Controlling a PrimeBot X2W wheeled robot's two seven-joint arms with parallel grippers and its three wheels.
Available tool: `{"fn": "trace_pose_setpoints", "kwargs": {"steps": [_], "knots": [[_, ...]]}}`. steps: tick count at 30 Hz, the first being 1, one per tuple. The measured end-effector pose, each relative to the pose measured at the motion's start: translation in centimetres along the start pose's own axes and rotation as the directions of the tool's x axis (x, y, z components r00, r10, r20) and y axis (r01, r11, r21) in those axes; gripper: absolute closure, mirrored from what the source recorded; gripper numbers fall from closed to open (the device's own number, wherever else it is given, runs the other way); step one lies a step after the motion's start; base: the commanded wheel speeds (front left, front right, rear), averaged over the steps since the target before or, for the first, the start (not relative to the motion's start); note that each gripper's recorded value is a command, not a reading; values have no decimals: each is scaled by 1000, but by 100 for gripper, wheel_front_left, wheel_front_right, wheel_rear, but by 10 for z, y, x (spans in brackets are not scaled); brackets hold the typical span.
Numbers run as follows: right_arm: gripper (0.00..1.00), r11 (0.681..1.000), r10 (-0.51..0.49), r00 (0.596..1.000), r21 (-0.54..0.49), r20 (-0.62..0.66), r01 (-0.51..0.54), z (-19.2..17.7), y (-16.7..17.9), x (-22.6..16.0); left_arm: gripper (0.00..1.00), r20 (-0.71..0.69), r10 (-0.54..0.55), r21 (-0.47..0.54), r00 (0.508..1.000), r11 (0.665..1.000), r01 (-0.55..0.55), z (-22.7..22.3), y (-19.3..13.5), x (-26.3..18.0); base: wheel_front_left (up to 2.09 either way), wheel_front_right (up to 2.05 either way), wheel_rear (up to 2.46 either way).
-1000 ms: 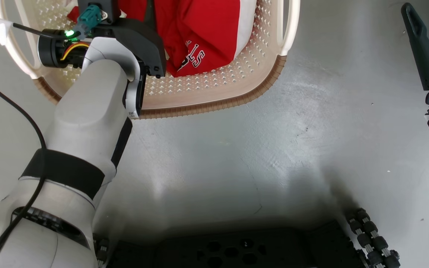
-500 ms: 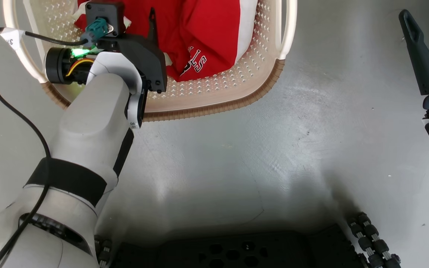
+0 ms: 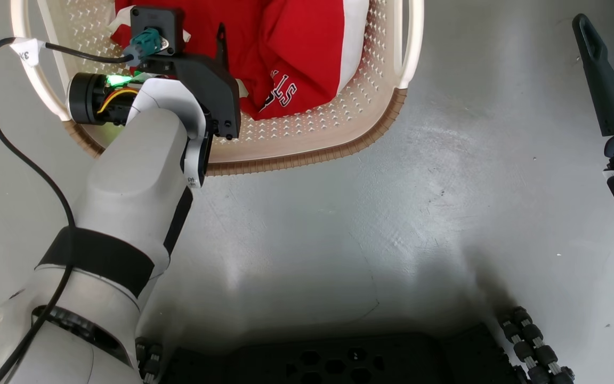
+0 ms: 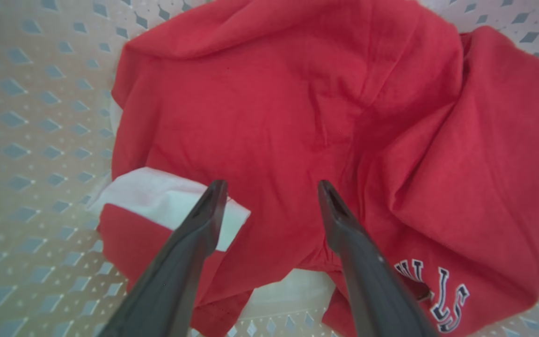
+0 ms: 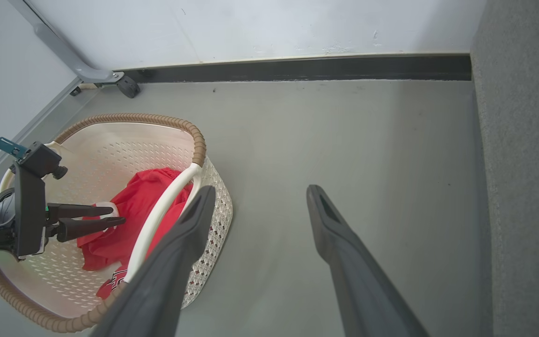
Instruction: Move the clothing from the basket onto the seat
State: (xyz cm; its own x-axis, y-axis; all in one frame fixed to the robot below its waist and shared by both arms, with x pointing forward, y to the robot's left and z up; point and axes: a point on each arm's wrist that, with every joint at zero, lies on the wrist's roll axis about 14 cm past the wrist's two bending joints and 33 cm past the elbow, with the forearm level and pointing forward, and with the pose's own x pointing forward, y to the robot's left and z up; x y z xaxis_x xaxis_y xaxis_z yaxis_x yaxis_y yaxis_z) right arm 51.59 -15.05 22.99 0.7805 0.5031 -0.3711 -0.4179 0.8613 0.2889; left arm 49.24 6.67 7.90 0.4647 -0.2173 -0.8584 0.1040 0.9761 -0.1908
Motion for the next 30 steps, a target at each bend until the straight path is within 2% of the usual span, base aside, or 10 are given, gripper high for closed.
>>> {"fn": "trace_pose_setpoints", "kwargs": {"steps": [7, 15, 30], "knots": [[0, 1000, -5, 1000, 5, 3, 4, 0, 0, -1, 0, -23, -16, 20, 1000, 1000, 16, -3, -5, 2, 0, 0, 0], [0, 1000, -9, 1000, 9, -12, 10, -4, 0, -4, 0, 12, -119, 42, 993, 992, 119, 7, -40, 5, 0, 0, 0], [0, 1000, -11, 1000, 9, -16, 11, -5, 0, -5, 0, 55, -214, 14, 975, 977, 214, 20, -72, 0, 0, 0, 0]]}}
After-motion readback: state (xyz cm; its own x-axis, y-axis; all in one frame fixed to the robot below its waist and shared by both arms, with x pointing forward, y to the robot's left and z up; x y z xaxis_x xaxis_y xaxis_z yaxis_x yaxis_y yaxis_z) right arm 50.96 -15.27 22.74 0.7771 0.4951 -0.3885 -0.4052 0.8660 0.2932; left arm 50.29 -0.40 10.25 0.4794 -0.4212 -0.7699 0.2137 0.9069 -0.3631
